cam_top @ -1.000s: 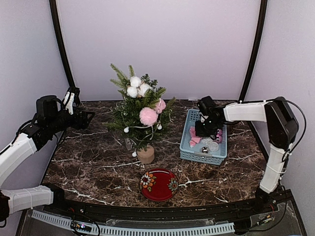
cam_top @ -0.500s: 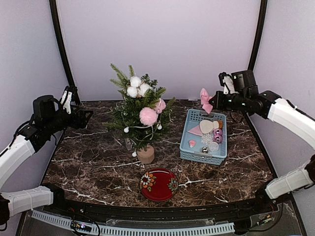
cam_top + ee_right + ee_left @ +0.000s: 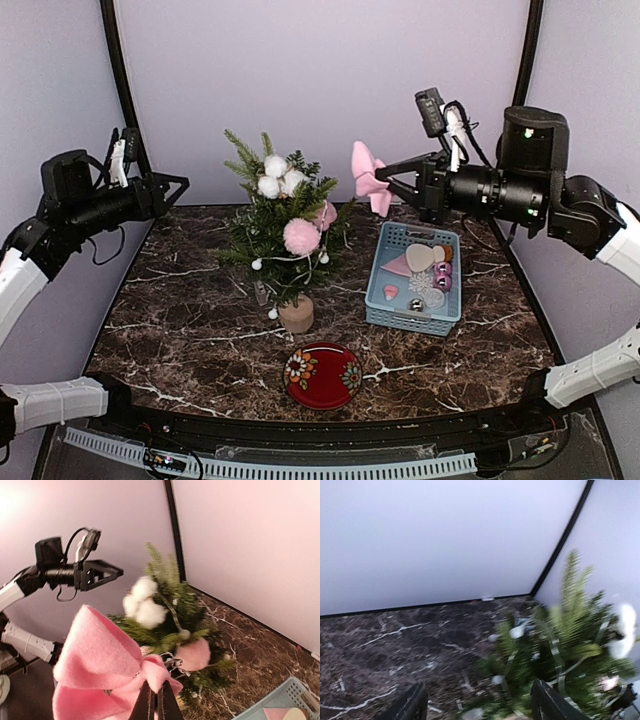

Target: Decorate the small christmas tree

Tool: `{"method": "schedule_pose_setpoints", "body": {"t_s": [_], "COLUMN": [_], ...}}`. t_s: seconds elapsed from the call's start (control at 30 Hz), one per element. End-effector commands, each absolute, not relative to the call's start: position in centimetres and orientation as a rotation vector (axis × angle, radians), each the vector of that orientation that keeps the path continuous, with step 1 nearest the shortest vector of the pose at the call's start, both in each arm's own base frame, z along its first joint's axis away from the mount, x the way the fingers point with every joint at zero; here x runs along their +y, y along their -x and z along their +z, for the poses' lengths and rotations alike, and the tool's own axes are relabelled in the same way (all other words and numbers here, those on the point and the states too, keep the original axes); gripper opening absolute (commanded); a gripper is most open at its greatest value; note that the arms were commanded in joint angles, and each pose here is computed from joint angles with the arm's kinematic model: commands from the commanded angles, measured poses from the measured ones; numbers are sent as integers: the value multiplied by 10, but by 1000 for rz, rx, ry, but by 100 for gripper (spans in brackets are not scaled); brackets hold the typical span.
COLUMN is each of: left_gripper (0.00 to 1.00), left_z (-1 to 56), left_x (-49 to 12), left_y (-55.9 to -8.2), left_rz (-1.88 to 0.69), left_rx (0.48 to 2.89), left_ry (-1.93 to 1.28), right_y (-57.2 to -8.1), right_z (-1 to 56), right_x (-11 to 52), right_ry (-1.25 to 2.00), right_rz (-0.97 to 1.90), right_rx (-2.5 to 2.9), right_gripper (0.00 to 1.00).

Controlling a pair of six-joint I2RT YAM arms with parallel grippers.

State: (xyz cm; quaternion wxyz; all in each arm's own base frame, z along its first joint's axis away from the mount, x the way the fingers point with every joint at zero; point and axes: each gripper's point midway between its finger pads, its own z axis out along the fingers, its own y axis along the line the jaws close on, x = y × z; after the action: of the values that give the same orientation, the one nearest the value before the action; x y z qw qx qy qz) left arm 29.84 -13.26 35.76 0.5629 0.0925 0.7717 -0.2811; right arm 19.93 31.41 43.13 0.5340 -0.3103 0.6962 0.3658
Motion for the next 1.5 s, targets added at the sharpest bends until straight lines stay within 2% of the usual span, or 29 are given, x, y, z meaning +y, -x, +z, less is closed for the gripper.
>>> {"method": "schedule_pose_setpoints", "body": {"t_s": [0.0,0.27,0.37,0.53,0.7,0.77,0.87,0.97,1.13,1.2,1.23,1.3,1.37,1.47], "left_gripper": [73,73,79,89,89,83,66,60,40,30,21,11,1,0], "left_z": [409,454,465,465,453,448,441,436,431,431,430,429,428,424], "left_x": [-177,-252,-276,-297,-296,-293,-292,-294,-297,-297,-298,-299,-299,-293], "left_y": [-251,-190,-166,-154,-167,-173,-177,-178,-179,-179,-179,-176,-175,-172], "left_rz": [-950,-1337,-1458,-1541,-1466,-1426,-1398,-1391,-1402,-1408,-1413,-1424,-1429,-1408], "left_rx": [1814,1747,1695,1682,1741,1763,1791,1815,1828,1822,1820,1820,1825,1834], "left_ry": [-280,-491,-567,-611,-549,-517,-503,-504,-509,-504,-503,-517,-528,-524], "right_y": [-179,-179,-182,-181,-180,-180,-181,-180,-181,-181,-180,-179,-177,-173], "right_z": [470,476,472,463,462,461,462,460,457,456,456,453,452,458], "right_x": [341,394,410,431,437,437,437,438,441,440,440,440,439,430], "right_ry": [822,872,861,867,863,862,860,869,878,877,879,884,887,862], "right_rz": [760,485,384,275,260,256,253,250,245,245,248,245,253,307], "right_rx": [1520,1468,1466,1465,1466,1466,1465,1463,1468,1472,1473,1479,1487,1499], "right_gripper": [0,0,0,0,0,0,0,0,0,0,0,0,10,34]}}
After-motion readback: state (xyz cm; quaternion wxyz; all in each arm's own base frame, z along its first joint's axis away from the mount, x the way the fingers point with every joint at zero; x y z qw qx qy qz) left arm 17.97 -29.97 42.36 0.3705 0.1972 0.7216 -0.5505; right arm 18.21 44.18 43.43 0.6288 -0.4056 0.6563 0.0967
